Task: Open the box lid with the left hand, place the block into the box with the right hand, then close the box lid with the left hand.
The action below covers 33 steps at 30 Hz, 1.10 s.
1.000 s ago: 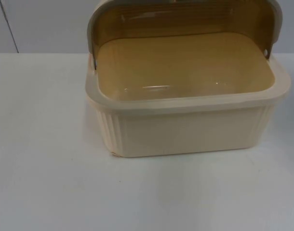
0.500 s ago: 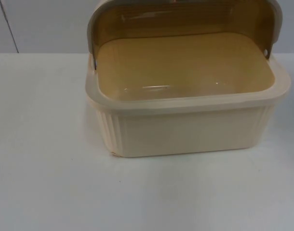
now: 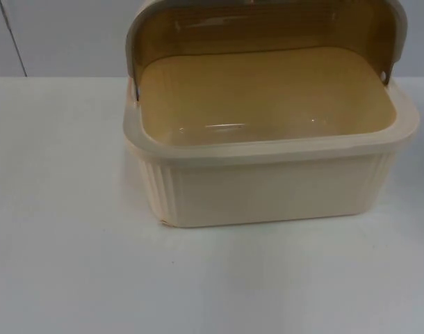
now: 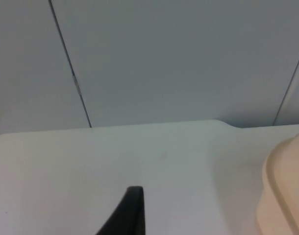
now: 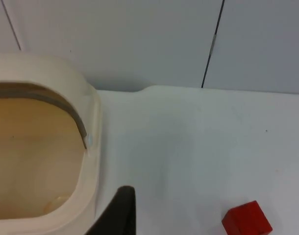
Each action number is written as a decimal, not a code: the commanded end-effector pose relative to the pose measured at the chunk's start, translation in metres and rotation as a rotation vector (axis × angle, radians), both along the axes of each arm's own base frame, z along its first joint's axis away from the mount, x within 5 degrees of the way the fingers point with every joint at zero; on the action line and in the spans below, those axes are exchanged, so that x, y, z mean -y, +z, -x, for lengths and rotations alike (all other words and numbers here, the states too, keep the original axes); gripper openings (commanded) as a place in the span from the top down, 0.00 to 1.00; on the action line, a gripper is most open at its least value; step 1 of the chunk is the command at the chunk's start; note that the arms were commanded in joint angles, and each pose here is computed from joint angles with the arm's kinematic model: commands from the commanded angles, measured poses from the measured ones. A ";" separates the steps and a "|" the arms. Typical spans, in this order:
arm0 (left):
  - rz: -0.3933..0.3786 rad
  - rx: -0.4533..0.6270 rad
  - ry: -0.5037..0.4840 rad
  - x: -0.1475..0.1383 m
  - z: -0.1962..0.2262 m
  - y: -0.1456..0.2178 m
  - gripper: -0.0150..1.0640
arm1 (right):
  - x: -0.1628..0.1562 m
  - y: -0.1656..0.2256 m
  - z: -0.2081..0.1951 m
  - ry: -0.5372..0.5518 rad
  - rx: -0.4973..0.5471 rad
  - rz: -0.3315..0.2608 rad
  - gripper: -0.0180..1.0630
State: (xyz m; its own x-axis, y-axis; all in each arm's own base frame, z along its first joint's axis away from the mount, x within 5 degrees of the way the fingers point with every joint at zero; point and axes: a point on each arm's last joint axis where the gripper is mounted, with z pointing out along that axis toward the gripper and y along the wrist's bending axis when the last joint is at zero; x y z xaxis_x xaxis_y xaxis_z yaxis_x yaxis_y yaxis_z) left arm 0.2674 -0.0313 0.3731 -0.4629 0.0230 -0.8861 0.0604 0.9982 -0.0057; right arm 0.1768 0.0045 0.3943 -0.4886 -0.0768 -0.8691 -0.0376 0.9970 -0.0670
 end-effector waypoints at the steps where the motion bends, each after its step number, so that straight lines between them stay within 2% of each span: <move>1: 0.017 0.034 0.005 0.000 0.002 0.006 0.02 | 0.001 0.001 -0.004 -0.010 0.010 -0.006 0.02; 3: 0.051 0.030 0.011 0.000 0.002 0.006 0.02 | 0.000 -0.004 -0.010 -0.010 -0.013 -0.001 0.02; 15: 0.040 -0.020 0.019 -0.001 0.004 0.002 0.02 | 0.002 -0.029 -0.074 -0.014 -0.083 0.018 0.02; 18: 0.040 -0.022 0.019 -0.001 0.004 0.002 0.02 | 0.016 -0.029 -0.095 -0.021 -0.133 -0.036 0.02; 20: 0.038 -0.022 0.019 -0.001 0.004 0.002 0.02 | 0.029 -0.031 -0.107 0.012 -0.139 -0.102 0.02; 22: 0.038 -0.022 0.019 -0.001 0.004 0.002 0.02 | 0.035 -0.033 -0.111 0.020 -0.136 -0.117 0.02; 25: 0.031 -0.021 0.018 -0.001 0.004 0.002 0.02 | 0.064 -0.053 -0.123 -0.024 -0.190 -0.084 0.02; 29: 0.029 -0.020 0.018 -0.001 0.004 0.002 0.02 | 0.089 -0.079 -0.137 -0.084 -0.256 -0.090 0.02; 33: 0.026 -0.020 0.018 -0.001 0.004 0.002 0.02 | 0.101 -0.105 -0.152 -0.074 -0.295 -0.034 0.02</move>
